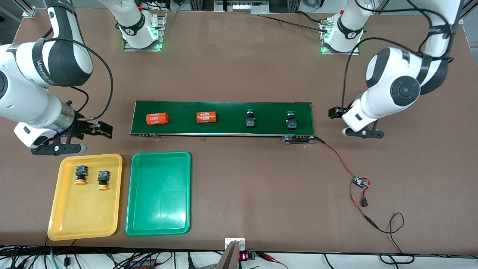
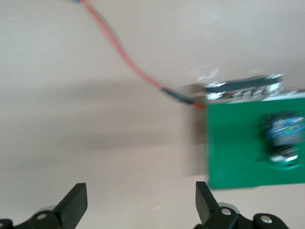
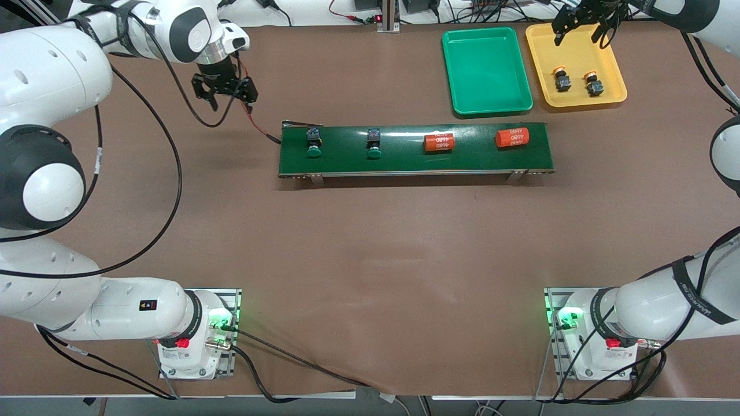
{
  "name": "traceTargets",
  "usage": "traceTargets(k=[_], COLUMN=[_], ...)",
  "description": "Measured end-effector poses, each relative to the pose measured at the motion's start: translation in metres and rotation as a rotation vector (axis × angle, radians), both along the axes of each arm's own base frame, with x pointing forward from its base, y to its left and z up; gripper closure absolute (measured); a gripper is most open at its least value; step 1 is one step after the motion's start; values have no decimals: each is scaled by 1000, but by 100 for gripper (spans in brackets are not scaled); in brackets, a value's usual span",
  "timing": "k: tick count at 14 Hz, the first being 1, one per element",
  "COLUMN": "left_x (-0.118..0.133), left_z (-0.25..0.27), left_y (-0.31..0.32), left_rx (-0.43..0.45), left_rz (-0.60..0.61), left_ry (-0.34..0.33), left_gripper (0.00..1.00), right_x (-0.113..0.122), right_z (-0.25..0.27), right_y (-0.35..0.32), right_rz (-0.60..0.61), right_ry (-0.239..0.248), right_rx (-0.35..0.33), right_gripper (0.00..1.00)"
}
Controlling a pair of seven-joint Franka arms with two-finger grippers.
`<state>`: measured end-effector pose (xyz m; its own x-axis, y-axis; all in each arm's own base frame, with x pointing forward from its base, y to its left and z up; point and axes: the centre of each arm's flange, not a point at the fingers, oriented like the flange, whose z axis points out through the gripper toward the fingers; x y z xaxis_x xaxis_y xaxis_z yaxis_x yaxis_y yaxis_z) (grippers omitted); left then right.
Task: Sort buttons by color to trays
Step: 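Lift the left gripper away from the belt, then move the right gripper over the first green-ringed button on the belt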
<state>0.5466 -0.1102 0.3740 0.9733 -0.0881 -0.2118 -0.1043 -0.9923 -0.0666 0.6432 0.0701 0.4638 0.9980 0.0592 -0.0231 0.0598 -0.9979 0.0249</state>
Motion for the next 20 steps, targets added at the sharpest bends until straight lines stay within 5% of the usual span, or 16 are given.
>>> traceTargets(k=[5, 9, 12, 17, 20], left_x=[-4, -4, -6, -8, -8], left_z=[91, 180, 226, 232, 230], left_y=[31, 54, 70, 87, 88], left_rx=[85, 4, -6, -34, -52], left_rz=[-109, -19, 11, -6, 1], left_ry=[-85, -80, -142, -141, -132], left_gripper=[0, 0, 0, 0, 0], right_x=[0, -2, -12, -49, -74], right_z=[-2, -3, -10, -34, -50], right_y=[0, 11, 66, 195, 269], right_rz=[2, 20, 43, -50, -58], right_ry=[3, 7, 22, 48, 12], right_rx=[0, 5, 14, 8, 33], right_gripper=[0, 0, 0, 0, 0])
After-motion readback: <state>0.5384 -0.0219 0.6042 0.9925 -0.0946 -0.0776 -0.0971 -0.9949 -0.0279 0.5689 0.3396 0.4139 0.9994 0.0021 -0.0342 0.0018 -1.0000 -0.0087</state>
